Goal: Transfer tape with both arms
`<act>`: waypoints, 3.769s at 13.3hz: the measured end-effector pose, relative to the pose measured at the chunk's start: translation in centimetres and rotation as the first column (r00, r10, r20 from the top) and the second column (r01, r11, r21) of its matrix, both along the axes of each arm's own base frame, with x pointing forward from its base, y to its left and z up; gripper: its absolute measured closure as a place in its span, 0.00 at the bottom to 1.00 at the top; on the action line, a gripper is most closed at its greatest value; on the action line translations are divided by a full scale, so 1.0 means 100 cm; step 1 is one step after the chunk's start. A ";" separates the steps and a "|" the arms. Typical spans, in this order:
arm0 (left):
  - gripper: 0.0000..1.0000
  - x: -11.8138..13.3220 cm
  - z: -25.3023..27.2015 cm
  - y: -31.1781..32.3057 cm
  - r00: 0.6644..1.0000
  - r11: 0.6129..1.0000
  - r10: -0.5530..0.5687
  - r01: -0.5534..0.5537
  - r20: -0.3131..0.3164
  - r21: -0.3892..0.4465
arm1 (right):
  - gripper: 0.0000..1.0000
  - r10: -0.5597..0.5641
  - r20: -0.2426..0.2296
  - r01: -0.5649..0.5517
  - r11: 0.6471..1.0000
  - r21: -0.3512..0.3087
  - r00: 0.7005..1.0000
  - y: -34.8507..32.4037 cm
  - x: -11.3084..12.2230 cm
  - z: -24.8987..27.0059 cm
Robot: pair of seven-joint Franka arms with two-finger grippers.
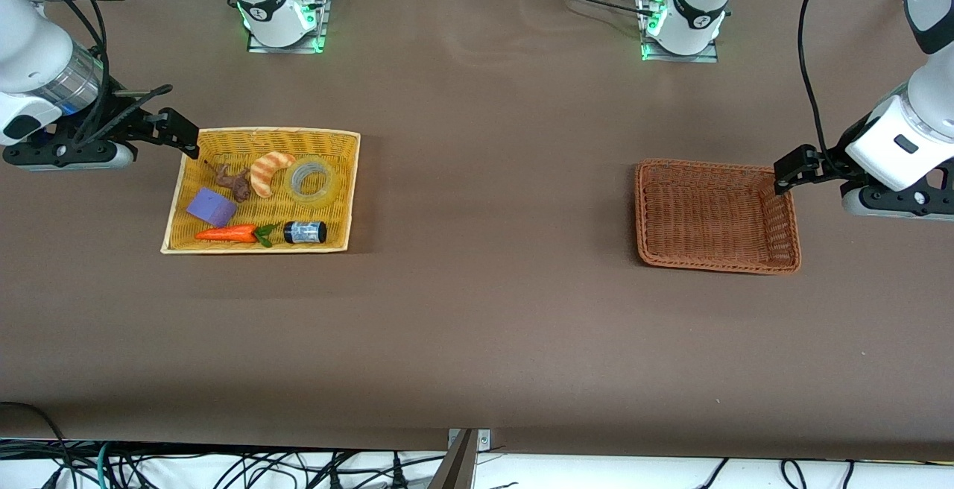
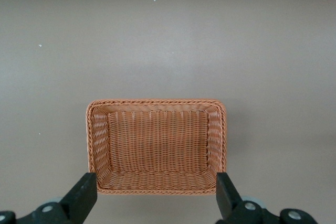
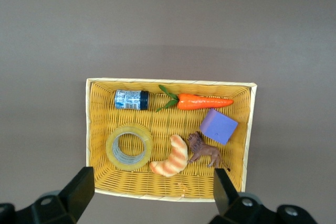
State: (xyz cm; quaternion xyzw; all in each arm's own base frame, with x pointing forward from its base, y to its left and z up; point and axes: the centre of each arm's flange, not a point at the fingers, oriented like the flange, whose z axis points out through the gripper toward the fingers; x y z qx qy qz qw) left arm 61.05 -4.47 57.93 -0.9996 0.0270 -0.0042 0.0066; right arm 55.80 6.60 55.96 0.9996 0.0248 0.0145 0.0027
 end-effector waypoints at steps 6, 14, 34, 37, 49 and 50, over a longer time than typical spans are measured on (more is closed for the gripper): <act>0.00 0.001 0.001 0.011 1.000 1.000 0.018 -0.018 0.001 0.001 | 0.00 0.014 -0.002 -0.014 1.000 -0.002 1.000 0.000 0.000 0.000; 0.00 0.001 0.001 0.010 1.000 1.000 0.017 -0.017 0.003 0.001 | 0.00 0.016 -0.023 -0.016 1.000 -0.005 1.000 -0.001 -0.002 -0.002; 0.00 0.001 0.004 0.016 1.000 1.000 0.027 -0.027 0.008 0.000 | 0.00 0.017 -0.050 -0.017 1.000 -0.008 0.999 -0.001 -0.005 -0.011; 0.00 0.001 0.004 0.016 1.000 1.000 0.027 -0.027 0.008 0.000 | 0.00 0.018 -0.068 -0.019 1.000 -0.009 0.998 -0.001 -0.005 -0.021; 0.00 0.002 0.003 0.015 1.000 1.000 0.025 -0.025 0.007 0.000 | 0.00 0.069 -0.010 -0.069 0.997 0.038 0.998 0.024 0.001 -0.240; 0.00 0.002 0.003 0.015 1.000 1.000 0.025 -0.025 0.007 0.000 | 0.00 0.070 -0.013 -0.069 0.997 0.038 0.997 0.023 -0.012 -0.260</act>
